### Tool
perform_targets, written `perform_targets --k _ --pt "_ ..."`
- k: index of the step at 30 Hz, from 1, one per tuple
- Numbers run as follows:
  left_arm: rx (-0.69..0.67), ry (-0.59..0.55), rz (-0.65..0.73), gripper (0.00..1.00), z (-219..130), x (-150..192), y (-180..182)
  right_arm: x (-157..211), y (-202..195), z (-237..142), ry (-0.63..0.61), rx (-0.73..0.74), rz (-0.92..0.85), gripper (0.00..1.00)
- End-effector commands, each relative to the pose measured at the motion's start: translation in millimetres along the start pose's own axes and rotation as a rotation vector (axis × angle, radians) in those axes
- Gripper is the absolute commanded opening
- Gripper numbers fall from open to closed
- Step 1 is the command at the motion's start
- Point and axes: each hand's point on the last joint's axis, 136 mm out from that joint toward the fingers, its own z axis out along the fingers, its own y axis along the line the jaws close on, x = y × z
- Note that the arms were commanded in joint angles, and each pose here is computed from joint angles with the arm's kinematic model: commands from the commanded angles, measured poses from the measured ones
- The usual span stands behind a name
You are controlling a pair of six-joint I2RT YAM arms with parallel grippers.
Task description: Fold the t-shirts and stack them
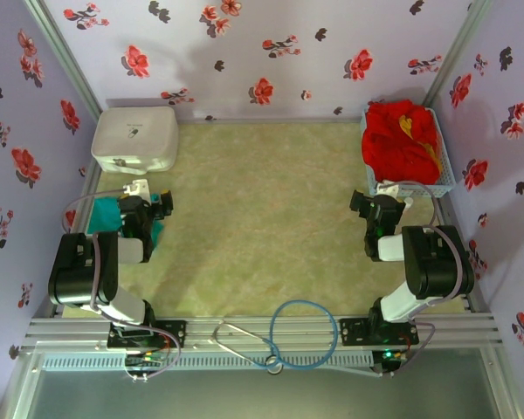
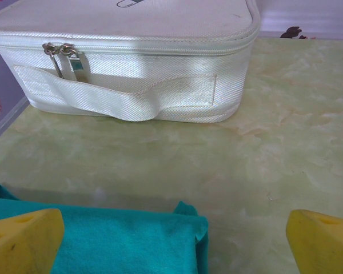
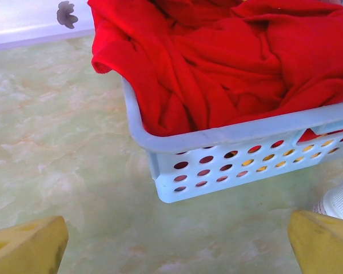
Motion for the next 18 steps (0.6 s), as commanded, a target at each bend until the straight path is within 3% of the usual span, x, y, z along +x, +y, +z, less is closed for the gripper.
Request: perform_targets --k 1,3,5,10,14,18 --pt "0.005 -0.010 -0.009 1.00 2 -4 0 -12 4 1 -0.025 -0.014 -0.003 0.99" --pt "0.004 -0.011 -0.010 1.00 2 -4 1 -12 4 1 -0.025 -0.015 -0.005 0.99" --pt "0.005 -0.010 -0.010 1.00 2 -4 1 -9 26 0 -0.010 -0.142 -0.048 0.99" --pt "0.004 -0.008 -0.009 1.00 2 -3 1 -9 32 -3 -0.012 -0.247 -0.025 0.99" --pt "0.004 -0.009 -0.010 1.00 2 -3 1 -11 18 4 0.002 -0.156 0.005 0.99" --pt "0.004 -0.008 -0.010 1.00 2 -3 1 -11 18 4 -0.001 -0.154 0.005 0.99"
